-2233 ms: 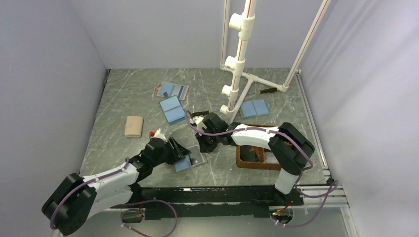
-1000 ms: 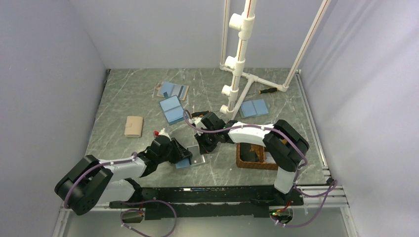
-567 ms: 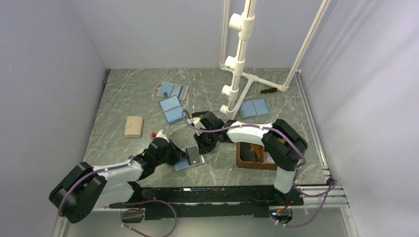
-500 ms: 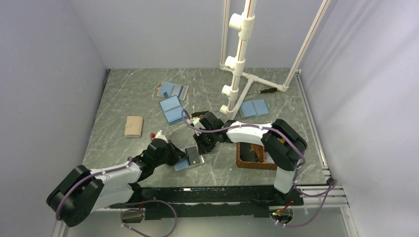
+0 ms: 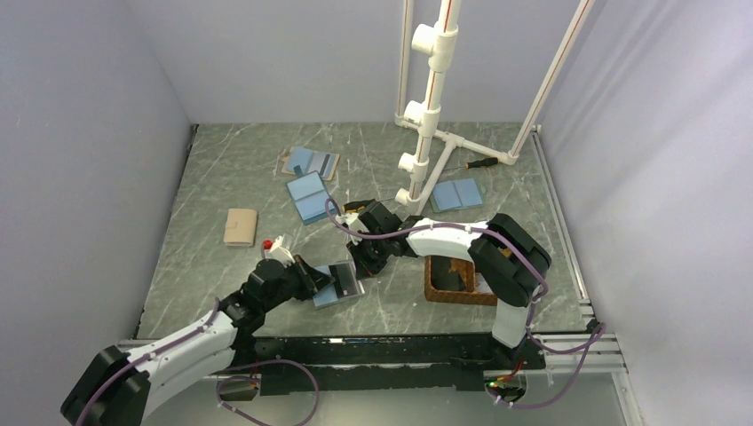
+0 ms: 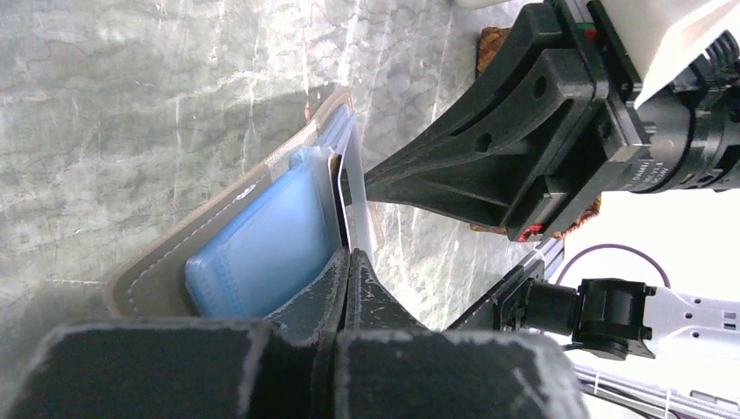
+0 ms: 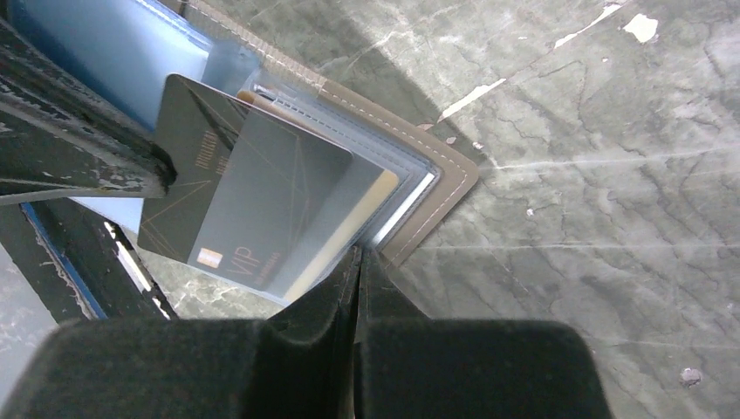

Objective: Take the credit cards out of the card holder
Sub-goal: Remove the credit card from the card holder.

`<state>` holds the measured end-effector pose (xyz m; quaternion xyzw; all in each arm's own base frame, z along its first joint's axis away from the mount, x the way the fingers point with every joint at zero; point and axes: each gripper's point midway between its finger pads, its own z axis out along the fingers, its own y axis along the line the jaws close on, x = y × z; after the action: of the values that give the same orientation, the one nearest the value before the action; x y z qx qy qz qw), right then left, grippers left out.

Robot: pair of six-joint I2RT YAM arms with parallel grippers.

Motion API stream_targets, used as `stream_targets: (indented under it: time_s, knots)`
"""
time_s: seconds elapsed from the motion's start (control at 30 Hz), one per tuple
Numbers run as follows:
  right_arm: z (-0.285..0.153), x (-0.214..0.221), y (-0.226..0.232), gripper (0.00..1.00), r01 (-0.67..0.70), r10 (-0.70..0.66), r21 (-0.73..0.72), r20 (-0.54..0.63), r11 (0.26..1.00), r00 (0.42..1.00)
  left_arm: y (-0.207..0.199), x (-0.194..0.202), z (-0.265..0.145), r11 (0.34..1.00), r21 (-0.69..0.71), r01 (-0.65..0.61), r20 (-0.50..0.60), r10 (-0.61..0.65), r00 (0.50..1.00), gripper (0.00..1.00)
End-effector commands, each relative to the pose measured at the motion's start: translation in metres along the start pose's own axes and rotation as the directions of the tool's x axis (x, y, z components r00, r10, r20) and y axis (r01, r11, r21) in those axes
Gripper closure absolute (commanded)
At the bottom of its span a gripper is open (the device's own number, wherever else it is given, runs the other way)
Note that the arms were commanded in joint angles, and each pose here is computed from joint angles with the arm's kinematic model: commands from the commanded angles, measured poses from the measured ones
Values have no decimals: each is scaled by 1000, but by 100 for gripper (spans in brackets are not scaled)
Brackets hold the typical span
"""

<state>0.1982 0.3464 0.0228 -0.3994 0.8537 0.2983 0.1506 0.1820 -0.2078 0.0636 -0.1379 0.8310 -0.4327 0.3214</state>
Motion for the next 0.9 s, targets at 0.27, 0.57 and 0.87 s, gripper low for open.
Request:
stream_targets:
  time_s: [0.27, 0.57, 0.87]
  knots:
    - [-25, -29, 9, 100, 62, -57, -56, 91, 996, 994, 6, 3, -13, 997, -35, -76, -23, 75, 997, 100]
    - [-41, -36, 23, 100, 114, -97, -142, 122, 983, 988, 3, 2, -16, 990, -43, -138, -39, 136, 990, 100]
    - [-42, -31, 40, 100, 127, -103, -243, 111, 962, 989, -6, 0, -19, 989, 11, -145, -23, 145, 989, 100]
